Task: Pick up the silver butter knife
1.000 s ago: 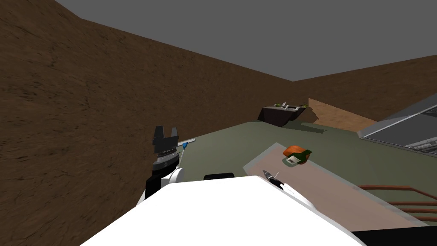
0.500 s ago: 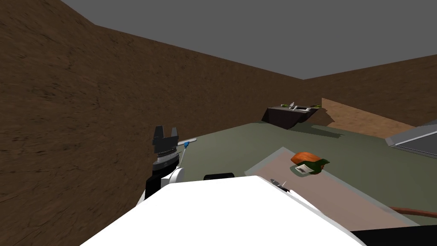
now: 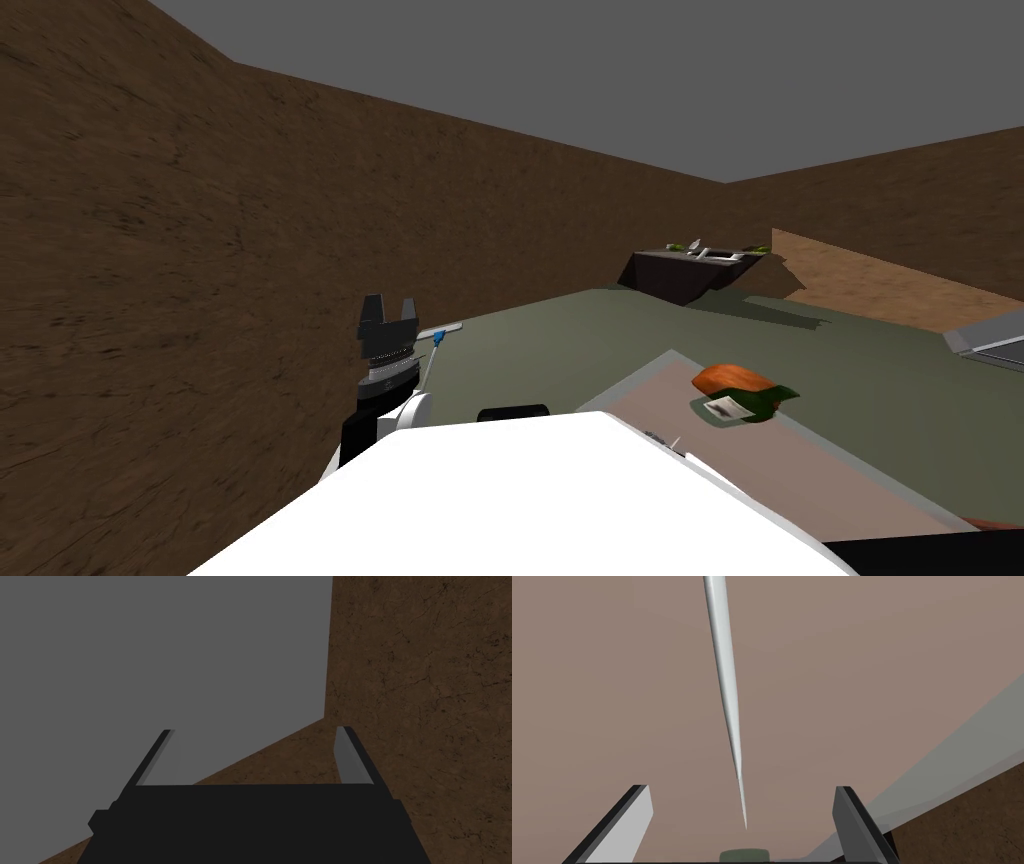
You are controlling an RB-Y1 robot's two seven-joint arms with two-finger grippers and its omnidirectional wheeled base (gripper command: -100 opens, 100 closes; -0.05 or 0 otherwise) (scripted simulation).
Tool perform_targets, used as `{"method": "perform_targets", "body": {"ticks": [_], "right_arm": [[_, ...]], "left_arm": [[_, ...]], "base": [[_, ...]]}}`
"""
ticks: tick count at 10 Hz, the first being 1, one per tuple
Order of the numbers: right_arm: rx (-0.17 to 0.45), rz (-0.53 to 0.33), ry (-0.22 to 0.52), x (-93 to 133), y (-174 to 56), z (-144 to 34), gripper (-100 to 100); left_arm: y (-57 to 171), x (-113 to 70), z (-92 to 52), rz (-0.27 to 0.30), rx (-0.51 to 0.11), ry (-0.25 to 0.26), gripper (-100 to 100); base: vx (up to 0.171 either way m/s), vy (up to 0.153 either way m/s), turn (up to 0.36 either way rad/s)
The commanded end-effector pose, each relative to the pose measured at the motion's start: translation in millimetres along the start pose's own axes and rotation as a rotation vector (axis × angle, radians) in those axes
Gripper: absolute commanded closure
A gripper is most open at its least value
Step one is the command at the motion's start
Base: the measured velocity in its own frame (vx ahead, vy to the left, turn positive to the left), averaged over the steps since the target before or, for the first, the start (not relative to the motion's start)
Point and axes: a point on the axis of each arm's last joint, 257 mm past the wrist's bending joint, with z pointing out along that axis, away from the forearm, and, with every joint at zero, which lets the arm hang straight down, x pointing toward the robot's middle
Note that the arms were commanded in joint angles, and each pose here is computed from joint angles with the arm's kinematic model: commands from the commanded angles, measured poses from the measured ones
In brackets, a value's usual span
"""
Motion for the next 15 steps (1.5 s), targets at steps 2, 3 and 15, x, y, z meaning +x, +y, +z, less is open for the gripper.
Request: {"method": "perform_targets", "body": {"ticks": [2, 3, 15], "right_arm": [[0.001, 0.001, 0.0, 0.2, -0.9, 0.1, 0], [0.0, 0.004, -0.007, 4.3, 18.2, 3.8, -100], [0.003, 0.003, 0.0, 34.5, 88.6, 8.1, 100]], "left_arm": [[0.0, 0.0, 0.0, 0.0, 0.0, 0.0, 0], [0.0, 0.0, 0.0, 0.0, 0.0, 0.0, 0], [0.0, 0.0, 0.0, 0.0, 0.0, 0.0, 0]], "base": [[0.006, -0.005, 0.004], [-0.053, -0.054, -0.002], [-0.063, -0.049, 0.004]]}}
